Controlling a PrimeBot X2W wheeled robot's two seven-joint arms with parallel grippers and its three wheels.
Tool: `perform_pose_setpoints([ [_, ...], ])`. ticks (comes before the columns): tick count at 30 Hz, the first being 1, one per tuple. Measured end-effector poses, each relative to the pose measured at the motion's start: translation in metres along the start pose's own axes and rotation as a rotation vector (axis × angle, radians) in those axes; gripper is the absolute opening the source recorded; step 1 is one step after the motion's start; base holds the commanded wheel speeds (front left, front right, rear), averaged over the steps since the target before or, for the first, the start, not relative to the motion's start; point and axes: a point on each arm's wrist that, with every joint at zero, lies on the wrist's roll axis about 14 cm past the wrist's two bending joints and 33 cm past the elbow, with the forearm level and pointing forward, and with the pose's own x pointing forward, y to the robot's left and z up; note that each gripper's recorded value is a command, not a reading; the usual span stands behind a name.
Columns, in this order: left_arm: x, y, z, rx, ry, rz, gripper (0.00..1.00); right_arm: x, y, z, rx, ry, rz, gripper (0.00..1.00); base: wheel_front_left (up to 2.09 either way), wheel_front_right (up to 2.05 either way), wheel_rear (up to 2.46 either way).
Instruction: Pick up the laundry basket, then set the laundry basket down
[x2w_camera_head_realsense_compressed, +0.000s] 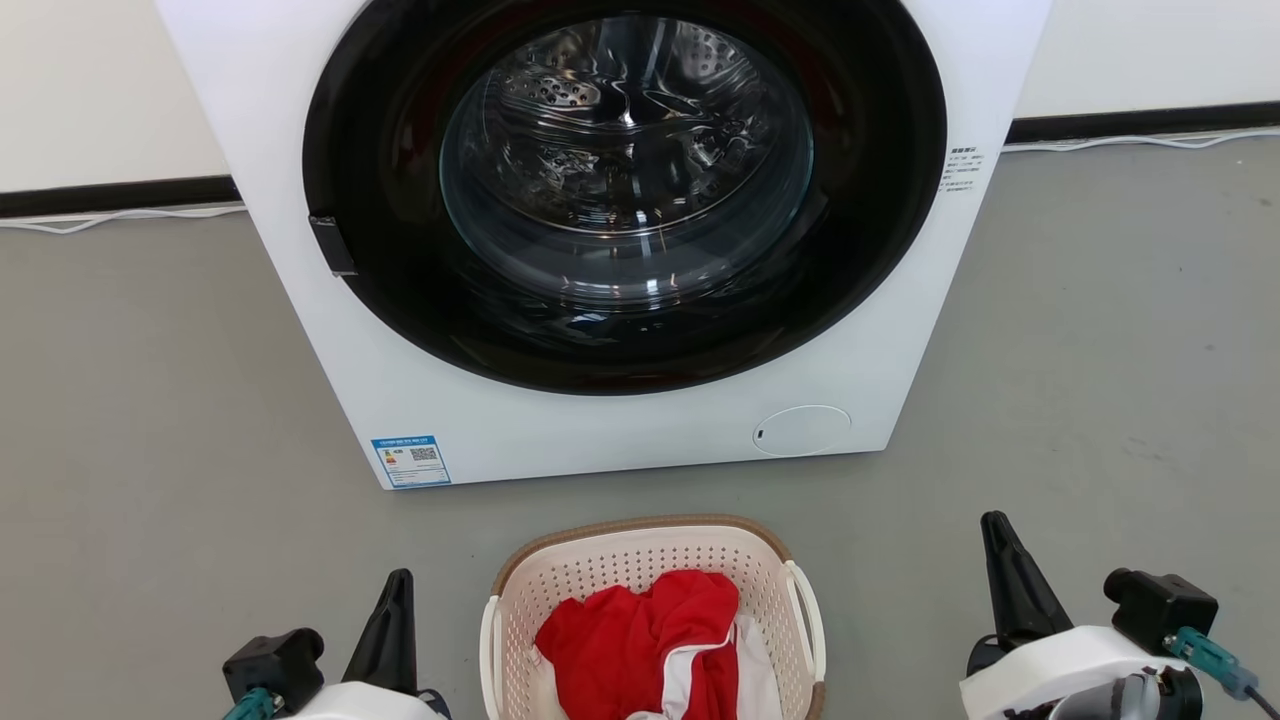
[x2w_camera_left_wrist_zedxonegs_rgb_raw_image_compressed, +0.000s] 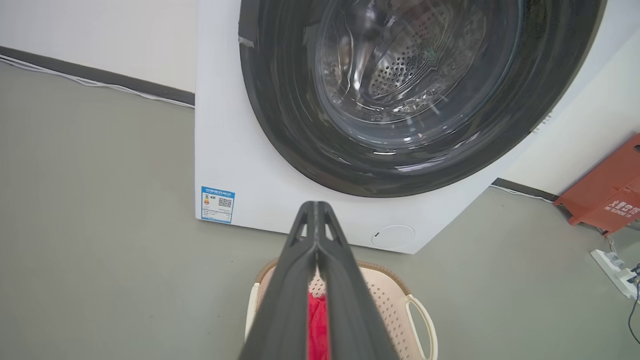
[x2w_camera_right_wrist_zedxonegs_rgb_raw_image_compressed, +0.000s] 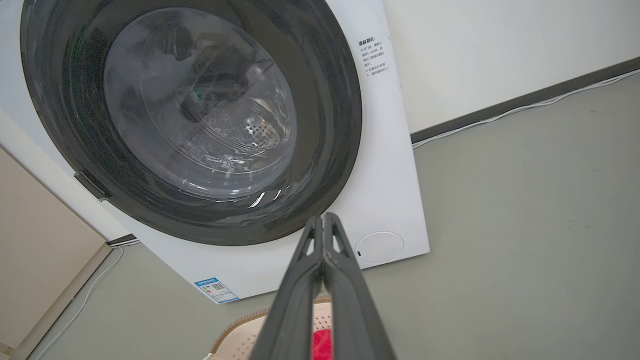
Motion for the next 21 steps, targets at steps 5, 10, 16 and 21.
perform_pose_setpoints([
  [5, 0.0, 0.003, 0.0, -0.054, 0.007, 0.014, 0.0, 0.001, -0.001, 0.001, 0.051, 0.001, -0.01, 0.0, 0.0, 0.0, 0.0],
  [10, 0.0, 0.006, 0.0, -0.101, 0.011, 0.028, 0.0, 0.001, -0.002, 0.002, 0.096, 0.001, -0.019, 0.0, 0.0, 0.0, 0.0],
  [16, -0.001, 0.009, 0.001, -0.164, 0.014, 0.04, 0.0, 0.002, -0.005, 0.003, 0.157, 0.001, -0.034, 0.0, 0.0, 0.0, 0.0],
  [21, -0.001, 0.012, 0.001, -0.217, 0.019, 0.054, 0.0, 0.003, -0.006, 0.004, 0.21, -0.001, -0.042, 0.0, 0.0, 0.0, 0.0],
])
